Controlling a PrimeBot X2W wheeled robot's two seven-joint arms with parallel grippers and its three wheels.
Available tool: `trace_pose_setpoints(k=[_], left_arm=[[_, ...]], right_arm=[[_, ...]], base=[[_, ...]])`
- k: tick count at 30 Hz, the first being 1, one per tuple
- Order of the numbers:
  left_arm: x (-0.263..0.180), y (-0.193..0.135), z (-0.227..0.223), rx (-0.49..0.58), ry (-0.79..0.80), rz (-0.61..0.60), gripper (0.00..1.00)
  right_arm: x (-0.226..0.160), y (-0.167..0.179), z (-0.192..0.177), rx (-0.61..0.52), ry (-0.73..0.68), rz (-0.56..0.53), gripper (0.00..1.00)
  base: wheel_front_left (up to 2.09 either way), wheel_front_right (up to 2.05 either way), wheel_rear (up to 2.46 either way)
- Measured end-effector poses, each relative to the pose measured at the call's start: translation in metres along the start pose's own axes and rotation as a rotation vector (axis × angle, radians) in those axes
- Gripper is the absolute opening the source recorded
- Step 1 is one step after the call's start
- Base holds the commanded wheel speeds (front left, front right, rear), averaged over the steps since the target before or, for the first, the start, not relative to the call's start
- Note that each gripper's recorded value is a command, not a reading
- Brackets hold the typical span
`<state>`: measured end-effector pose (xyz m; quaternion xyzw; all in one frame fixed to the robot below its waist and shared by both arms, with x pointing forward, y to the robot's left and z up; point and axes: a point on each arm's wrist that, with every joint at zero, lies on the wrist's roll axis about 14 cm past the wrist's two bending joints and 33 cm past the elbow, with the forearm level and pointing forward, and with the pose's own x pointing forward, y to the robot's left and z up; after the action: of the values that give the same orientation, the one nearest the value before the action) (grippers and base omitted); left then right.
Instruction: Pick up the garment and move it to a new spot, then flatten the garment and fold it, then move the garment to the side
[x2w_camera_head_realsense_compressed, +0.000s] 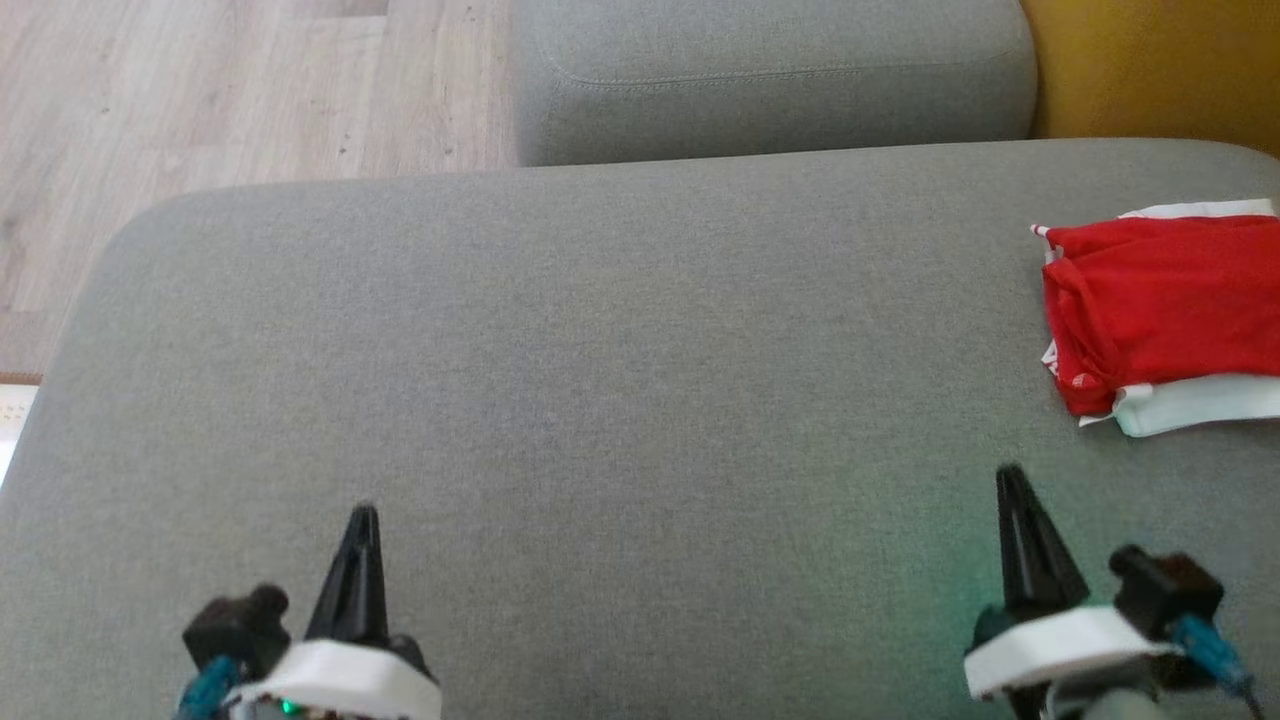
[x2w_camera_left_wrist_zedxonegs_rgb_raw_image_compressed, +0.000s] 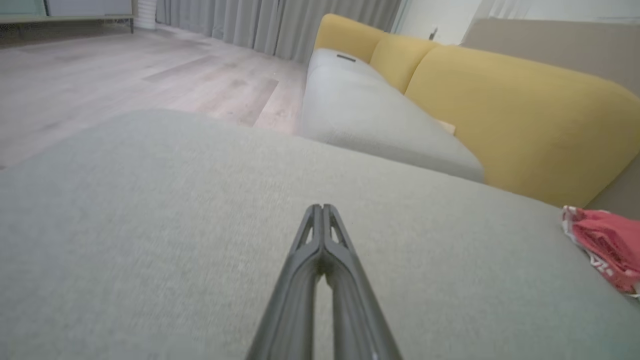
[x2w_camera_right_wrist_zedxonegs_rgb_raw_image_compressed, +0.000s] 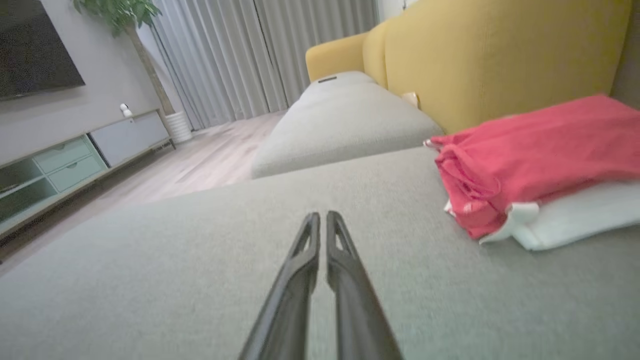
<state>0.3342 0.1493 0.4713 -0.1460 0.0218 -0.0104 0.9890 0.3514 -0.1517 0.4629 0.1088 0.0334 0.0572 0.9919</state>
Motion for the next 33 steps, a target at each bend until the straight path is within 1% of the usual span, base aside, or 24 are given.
trace_pose_setpoints(k=[4, 19, 20, 33], left_arm=[[-0.006, 0.004, -0.010, -0.029, 0.036, 0.018, 0.00], [-0.001, 0.008, -0.012, -0.183, 0.060, 0.041, 0.00], [-0.001, 0.010, -0.013, -0.213, 0.069, 0.050, 0.00], [0.004, 0.016, -0.013, -0.348, 0.082, 0.076, 0.00]], right_arm=[[-0.006, -0.004, -0.010, 0.031, 0.033, -0.017, 0.00], [-0.006, -0.013, -0.011, 0.194, 0.039, -0.069, 0.00], [-0.006, -0.014, -0.010, 0.228, 0.037, -0.077, 0.00], [-0.003, -0.020, -0.008, 0.369, 0.031, -0.110, 0.00]], base=[[0.00, 0.00, 0.00], [0.00, 0.00, 0.00], [0.00, 0.00, 0.00], [0.00, 0.00, 0.00]])
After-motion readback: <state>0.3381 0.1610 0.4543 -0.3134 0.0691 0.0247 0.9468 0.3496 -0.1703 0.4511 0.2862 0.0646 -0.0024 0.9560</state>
